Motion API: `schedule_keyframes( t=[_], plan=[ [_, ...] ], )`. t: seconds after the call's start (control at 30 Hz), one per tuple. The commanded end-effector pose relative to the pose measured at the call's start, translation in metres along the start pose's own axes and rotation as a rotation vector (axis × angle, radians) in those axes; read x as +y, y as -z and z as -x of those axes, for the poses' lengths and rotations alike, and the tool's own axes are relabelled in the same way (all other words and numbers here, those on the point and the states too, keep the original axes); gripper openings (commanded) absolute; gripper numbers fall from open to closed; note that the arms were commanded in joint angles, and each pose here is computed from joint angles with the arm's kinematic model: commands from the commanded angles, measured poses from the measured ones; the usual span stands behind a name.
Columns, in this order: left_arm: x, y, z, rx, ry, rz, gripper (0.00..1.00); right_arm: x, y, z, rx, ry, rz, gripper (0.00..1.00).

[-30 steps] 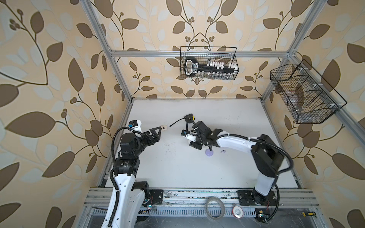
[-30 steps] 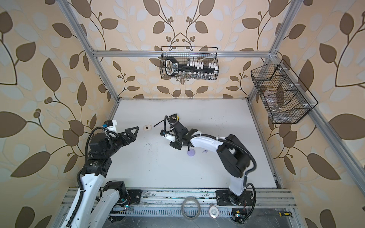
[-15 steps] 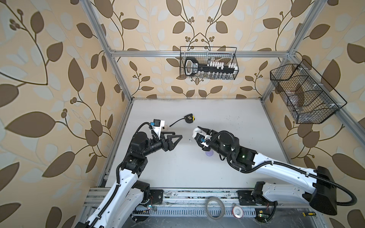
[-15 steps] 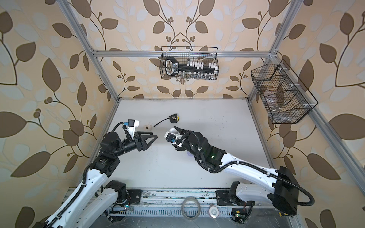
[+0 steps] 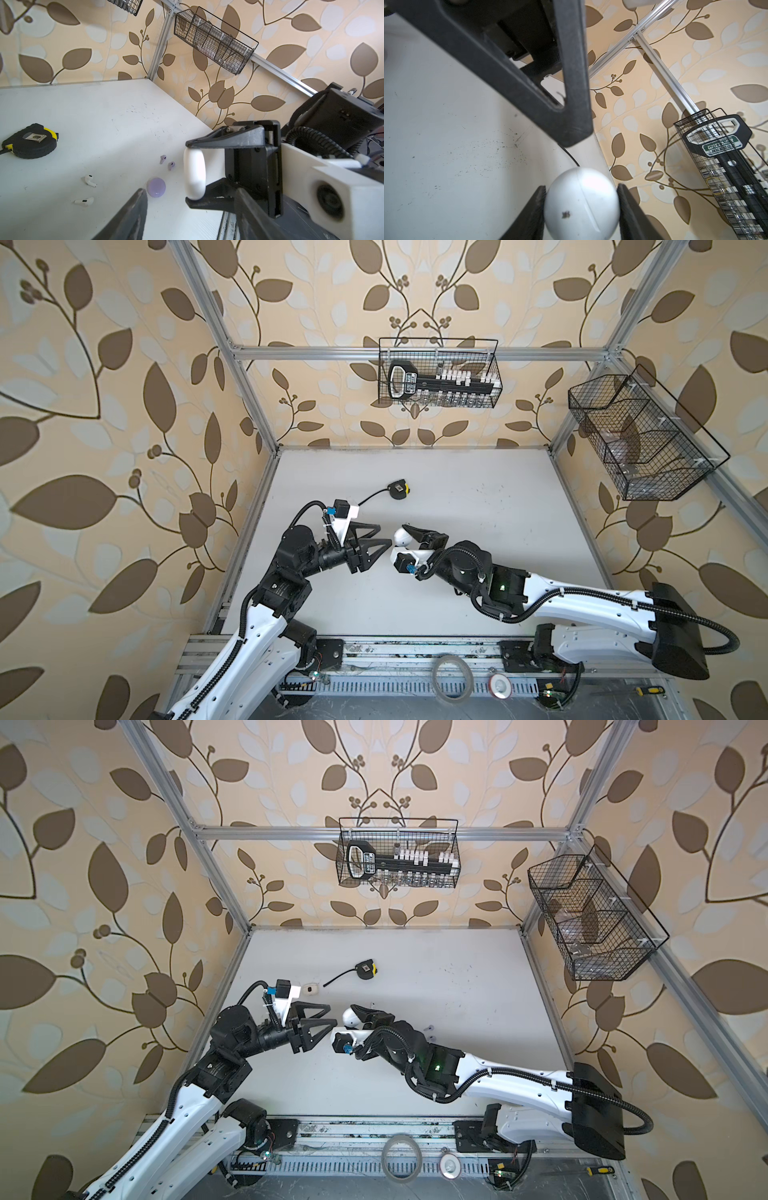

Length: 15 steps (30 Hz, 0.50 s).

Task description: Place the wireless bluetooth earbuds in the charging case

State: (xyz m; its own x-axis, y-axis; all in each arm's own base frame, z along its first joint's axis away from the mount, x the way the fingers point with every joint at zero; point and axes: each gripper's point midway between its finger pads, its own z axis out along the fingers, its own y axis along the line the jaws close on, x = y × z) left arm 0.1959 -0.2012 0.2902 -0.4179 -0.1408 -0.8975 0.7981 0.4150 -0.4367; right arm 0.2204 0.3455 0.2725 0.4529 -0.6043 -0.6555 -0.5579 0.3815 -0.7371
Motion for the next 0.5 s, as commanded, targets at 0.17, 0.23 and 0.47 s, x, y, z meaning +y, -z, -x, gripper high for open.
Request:
schedule_keyframes(
  t=[0.17,0.23,0.47],
  plan=[
    [-0.019,0.005,0.016,-0.038,-0.079,-0.046,0.61,-0.018,0.001,0.041,-0.084,-0.003,-0.048,0.23],
    [-0.021,0.005,0.016,-0.037,-0.082,-0.051,0.60,-0.019,0.000,0.046,-0.089,-0.001,-0.048,0.23],
    [-0.021,0.004,0.015,-0.031,-0.082,-0.055,0.50,-0.015,-0.008,0.058,-0.091,0.030,-0.047,0.23]
  ],
)
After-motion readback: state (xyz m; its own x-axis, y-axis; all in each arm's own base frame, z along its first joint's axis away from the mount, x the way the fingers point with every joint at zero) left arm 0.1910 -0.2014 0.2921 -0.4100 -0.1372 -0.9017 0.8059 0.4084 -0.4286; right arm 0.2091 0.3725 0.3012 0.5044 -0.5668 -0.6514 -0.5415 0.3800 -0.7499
